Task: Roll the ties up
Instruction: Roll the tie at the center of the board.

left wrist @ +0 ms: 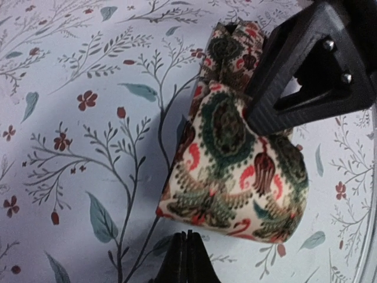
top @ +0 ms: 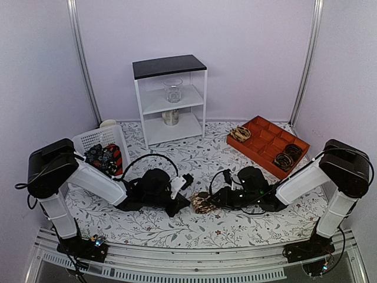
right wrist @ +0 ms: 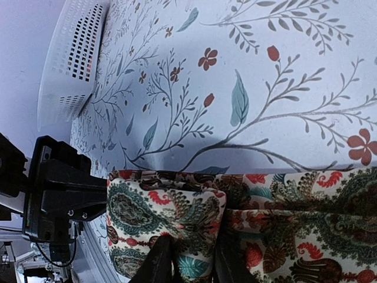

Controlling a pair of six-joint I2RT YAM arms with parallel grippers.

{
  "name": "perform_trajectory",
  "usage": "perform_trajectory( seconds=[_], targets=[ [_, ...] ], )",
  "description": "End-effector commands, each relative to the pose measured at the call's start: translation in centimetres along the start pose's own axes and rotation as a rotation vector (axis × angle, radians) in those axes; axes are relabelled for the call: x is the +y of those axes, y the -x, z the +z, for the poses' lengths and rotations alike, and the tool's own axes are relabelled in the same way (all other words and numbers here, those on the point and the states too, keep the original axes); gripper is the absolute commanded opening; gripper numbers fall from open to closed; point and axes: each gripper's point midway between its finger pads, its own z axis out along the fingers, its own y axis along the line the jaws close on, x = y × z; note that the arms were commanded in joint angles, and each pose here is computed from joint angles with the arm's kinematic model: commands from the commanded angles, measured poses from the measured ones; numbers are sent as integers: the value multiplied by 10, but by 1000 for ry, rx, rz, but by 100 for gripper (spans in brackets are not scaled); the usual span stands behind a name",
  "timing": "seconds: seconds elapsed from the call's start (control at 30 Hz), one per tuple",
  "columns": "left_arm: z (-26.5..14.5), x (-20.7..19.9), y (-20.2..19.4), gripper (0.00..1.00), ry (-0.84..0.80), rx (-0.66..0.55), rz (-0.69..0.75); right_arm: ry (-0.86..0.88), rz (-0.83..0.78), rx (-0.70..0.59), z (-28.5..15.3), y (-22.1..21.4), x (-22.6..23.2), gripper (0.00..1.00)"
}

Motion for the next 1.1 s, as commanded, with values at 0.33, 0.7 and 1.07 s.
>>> perform_trajectory(
  seconds=[0.33, 0.7, 1.07],
  targets=[
    [13, -27, 32, 0, -94, -54, 30, -49, -45, -49, -25, 15, -3, 37],
    [18, -27, 33, 0, -94, -51, 28, -32, -94, -54, -34, 29, 25, 51],
    [19, -26, 34, 0, -82, -48, 31, -93, -104, 47, -5, 12, 9, 54]
  ],
)
